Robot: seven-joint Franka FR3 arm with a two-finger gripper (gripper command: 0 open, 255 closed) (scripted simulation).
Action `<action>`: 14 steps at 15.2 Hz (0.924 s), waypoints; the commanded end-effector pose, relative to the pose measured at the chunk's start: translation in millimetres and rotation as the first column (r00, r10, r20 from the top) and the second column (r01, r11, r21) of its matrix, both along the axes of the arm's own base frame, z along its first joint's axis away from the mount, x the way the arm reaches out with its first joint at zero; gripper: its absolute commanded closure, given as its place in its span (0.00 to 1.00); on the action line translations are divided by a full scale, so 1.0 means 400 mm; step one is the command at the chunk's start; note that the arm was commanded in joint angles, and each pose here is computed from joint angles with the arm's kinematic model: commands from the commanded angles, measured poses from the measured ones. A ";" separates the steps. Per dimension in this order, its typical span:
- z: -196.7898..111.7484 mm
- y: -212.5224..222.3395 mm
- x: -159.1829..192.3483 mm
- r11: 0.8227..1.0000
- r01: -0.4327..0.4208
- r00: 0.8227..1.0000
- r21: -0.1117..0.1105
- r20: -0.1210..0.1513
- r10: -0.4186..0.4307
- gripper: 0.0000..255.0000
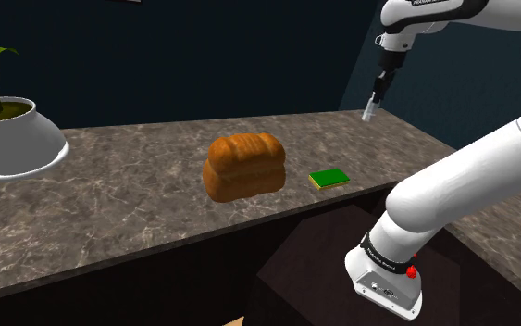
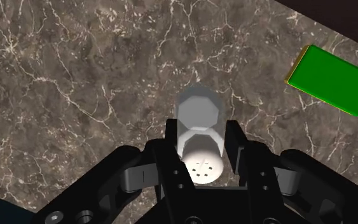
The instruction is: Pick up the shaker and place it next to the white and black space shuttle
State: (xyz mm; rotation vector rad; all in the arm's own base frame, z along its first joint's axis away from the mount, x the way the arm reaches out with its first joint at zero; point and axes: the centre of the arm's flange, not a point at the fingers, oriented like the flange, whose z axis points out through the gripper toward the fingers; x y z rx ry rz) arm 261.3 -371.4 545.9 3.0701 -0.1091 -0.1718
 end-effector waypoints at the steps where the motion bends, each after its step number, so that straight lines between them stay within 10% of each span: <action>1: -0.004 -0.039 -0.056 1.000 -0.001 1.000 0.000 0.000 0.001 1.00; 14: -0.002 -0.272 -0.416 1.000 -0.001 1.000 0.000 0.000 0.001 1.00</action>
